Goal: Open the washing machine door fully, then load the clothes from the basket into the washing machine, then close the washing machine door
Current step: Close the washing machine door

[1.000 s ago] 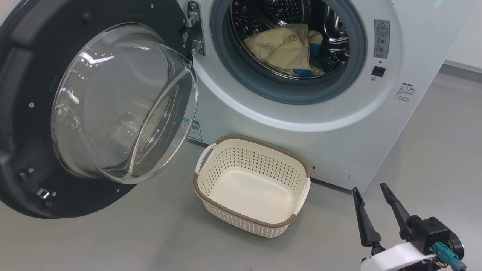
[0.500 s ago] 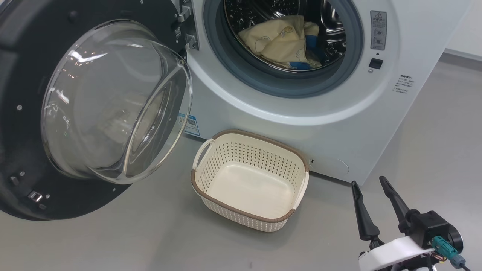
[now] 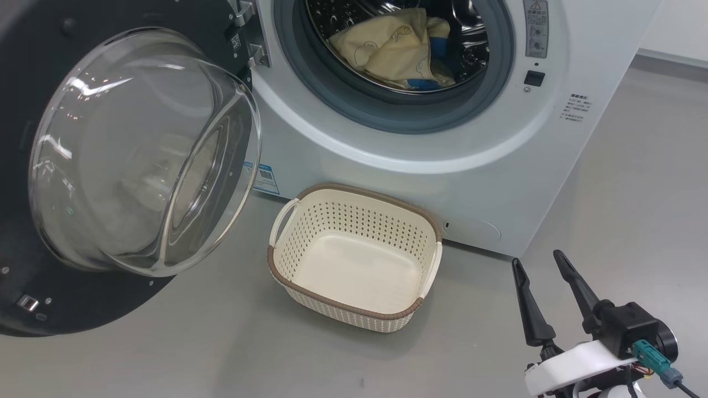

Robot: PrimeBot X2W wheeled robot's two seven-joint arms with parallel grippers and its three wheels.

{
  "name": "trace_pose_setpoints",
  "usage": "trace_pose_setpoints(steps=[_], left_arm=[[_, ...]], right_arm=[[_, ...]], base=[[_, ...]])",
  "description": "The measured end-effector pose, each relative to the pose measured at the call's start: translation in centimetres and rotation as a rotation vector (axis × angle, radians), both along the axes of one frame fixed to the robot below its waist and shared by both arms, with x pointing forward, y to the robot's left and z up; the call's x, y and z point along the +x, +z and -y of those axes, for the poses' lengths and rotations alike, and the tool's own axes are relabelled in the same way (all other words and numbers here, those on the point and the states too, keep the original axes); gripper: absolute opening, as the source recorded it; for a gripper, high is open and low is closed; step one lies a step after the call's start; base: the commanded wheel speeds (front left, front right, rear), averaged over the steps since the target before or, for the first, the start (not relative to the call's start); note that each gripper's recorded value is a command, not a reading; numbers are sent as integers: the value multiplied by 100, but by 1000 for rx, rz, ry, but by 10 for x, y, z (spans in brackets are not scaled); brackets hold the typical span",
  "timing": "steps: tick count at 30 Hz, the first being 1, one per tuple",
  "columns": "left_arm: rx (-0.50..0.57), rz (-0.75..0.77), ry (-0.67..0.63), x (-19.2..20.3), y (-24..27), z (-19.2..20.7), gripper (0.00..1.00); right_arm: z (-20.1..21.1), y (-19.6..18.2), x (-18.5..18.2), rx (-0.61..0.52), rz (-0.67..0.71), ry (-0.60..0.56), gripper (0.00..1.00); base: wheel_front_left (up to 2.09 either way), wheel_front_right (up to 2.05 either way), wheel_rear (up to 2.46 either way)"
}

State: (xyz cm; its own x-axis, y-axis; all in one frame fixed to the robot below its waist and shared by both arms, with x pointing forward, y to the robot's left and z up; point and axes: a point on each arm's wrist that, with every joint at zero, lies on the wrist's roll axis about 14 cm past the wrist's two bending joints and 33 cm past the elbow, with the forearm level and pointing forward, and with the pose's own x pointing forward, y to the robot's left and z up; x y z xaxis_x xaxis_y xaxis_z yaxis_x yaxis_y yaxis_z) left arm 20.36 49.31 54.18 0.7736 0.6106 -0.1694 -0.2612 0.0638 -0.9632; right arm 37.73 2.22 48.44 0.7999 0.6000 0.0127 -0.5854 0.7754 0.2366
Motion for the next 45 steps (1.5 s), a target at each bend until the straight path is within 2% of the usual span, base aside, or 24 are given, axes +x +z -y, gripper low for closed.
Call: trace_pose_setpoints(steps=[7,19,23,45], left_arm=[[-17,42,-88,22,-1,13,0],[-37,85,-175,29,-3,23,0],[-33,157,-201,33,7,26,0],[-30,172,-589,65,7,103,0]], right_arm=[[8,-2,3,-4,-5,-24,100],[13,-5,6,-6,-11,-40,100],[15,-6,8,-4,-14,-48,100],[39,-6,18,-7,-7,-143,100]], base=[[0,0,0],[0,0,0],[0,0,0],[0,0,0]])
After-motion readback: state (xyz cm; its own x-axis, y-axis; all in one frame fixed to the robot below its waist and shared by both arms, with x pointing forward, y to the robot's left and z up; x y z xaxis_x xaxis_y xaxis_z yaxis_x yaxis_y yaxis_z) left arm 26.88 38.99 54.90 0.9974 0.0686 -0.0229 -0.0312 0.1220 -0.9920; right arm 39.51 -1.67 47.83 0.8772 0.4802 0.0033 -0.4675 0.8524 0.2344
